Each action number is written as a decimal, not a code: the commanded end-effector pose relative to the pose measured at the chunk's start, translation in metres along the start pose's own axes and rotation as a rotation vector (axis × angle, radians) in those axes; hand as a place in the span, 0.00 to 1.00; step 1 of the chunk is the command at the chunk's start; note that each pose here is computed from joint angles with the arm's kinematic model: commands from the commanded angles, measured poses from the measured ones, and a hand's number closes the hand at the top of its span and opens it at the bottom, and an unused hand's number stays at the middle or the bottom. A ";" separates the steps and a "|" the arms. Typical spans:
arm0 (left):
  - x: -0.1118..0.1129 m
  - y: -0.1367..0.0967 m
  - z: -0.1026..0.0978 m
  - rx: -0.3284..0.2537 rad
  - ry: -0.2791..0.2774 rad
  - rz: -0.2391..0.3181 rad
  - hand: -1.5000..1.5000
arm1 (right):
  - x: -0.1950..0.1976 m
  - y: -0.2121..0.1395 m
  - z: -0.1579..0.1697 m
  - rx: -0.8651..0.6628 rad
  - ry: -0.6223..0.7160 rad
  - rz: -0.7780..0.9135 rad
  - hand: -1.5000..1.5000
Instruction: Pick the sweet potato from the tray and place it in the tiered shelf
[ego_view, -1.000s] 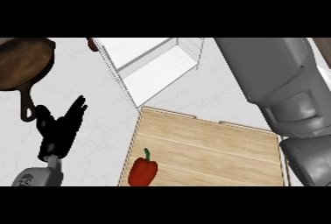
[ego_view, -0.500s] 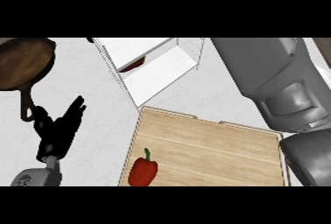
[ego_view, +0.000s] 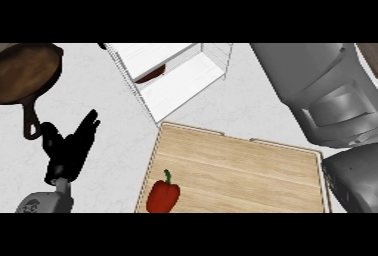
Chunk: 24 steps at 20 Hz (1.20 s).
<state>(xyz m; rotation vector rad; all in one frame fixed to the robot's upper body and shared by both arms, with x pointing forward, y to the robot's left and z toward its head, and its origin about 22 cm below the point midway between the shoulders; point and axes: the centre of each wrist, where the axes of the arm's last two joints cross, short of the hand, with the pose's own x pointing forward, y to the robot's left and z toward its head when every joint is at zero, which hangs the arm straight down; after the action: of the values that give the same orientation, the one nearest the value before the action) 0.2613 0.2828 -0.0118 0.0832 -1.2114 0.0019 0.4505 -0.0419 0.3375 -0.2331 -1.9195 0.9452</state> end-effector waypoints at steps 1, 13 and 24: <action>-0.014 0.007 0.004 0.006 0.084 0.019 0.50 | -0.005 0.000 0.000 -0.040 0.042 -0.137 0.00; -0.010 -0.004 -0.004 -0.018 0.074 0.002 0.50 | 0.001 -0.041 0.003 -0.215 0.092 -0.531 0.00; 0.000 0.002 -0.009 -0.022 0.065 0.011 0.50 | -0.056 -0.150 0.058 -0.570 0.220 -0.572 0.00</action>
<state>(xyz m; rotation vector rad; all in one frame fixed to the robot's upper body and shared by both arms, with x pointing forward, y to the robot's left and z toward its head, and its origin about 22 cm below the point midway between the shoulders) 0.2659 0.2877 -0.0051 0.0704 -1.2047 -0.0076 0.4664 -0.1580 0.3836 -0.0755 -1.8686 0.1022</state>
